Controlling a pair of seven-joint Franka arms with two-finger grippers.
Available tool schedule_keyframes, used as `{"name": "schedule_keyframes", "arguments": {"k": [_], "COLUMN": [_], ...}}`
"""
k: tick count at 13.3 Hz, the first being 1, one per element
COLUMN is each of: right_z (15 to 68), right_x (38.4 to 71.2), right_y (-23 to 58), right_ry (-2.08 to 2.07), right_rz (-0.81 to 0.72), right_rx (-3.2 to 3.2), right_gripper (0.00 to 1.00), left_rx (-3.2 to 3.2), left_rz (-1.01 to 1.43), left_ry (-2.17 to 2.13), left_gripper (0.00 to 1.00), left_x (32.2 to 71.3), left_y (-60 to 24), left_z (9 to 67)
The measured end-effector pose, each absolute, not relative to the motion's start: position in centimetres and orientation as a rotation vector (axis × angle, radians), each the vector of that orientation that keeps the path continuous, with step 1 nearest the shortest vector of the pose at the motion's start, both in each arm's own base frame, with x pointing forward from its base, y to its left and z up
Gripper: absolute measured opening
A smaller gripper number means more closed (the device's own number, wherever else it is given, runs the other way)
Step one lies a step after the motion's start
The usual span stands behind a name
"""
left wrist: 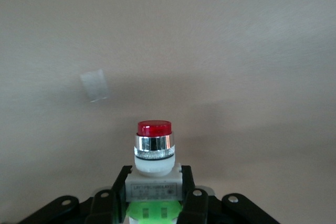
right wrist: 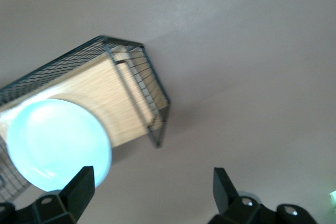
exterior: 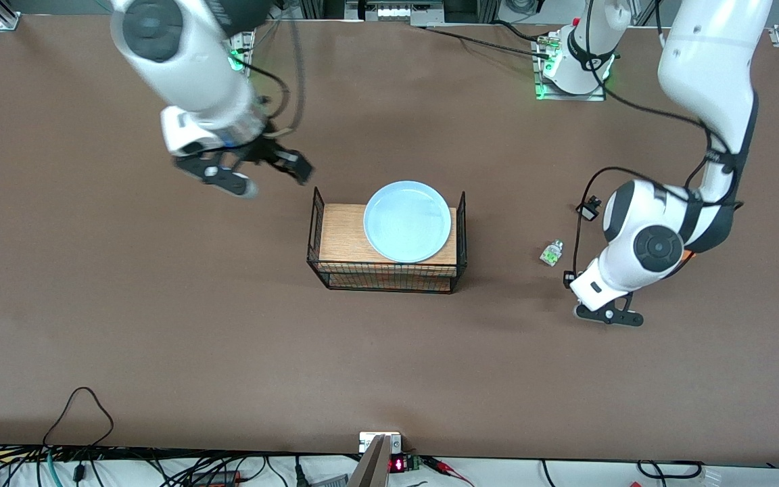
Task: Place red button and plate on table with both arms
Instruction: 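Carry the red button with the left gripper beside the orange box, then release the red button on the table while the right gripper reaches the plate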
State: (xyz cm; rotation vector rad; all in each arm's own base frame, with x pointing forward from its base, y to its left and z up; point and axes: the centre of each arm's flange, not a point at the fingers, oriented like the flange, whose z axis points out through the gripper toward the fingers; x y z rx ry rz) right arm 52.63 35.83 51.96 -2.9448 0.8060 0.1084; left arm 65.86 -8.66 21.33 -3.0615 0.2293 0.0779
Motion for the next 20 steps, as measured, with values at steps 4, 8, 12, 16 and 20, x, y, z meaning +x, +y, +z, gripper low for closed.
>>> {"name": "schedule_keyframes", "arguments": {"k": [4, 8, 12, 16, 20], "right_z": [48.5, 45.0, 41.9, 40.3, 37.7], "right_x": [53.3, 52.9, 51.7, 52.6, 53.2], "right_y": [40.3, 43.4, 46.0, 45.3, 45.8], "right_ry": [1.075, 1.187, 1.195, 1.230, 1.233], "right_rz": [0.071, 0.064, 0.078, 0.081, 0.068], "right_rx": [-2.839, -2.794, -2.818, -2.829, -2.826], "right_gripper": [1.00, 1.00, 1.00, 1.00, 1.00], "left_rx": [-3.063, -3.058, -3.033, -3.022, -3.044], "left_rz": [0.081, 0.040, 0.043, 0.075, 0.019], "left_ry": [0.216, 0.204, 0.186, 0.155, 0.098], "left_gripper": [0.42, 0.73, 1.00, 1.00, 1.00], "left_x": [65.1, 65.9, 65.3, 61.8, 58.6], "left_y": [-7.6, -7.4, -7.7, -7.8, -6.5], "left_z": [17.8, 21.4, 36.0, 50.0, 57.1]}}
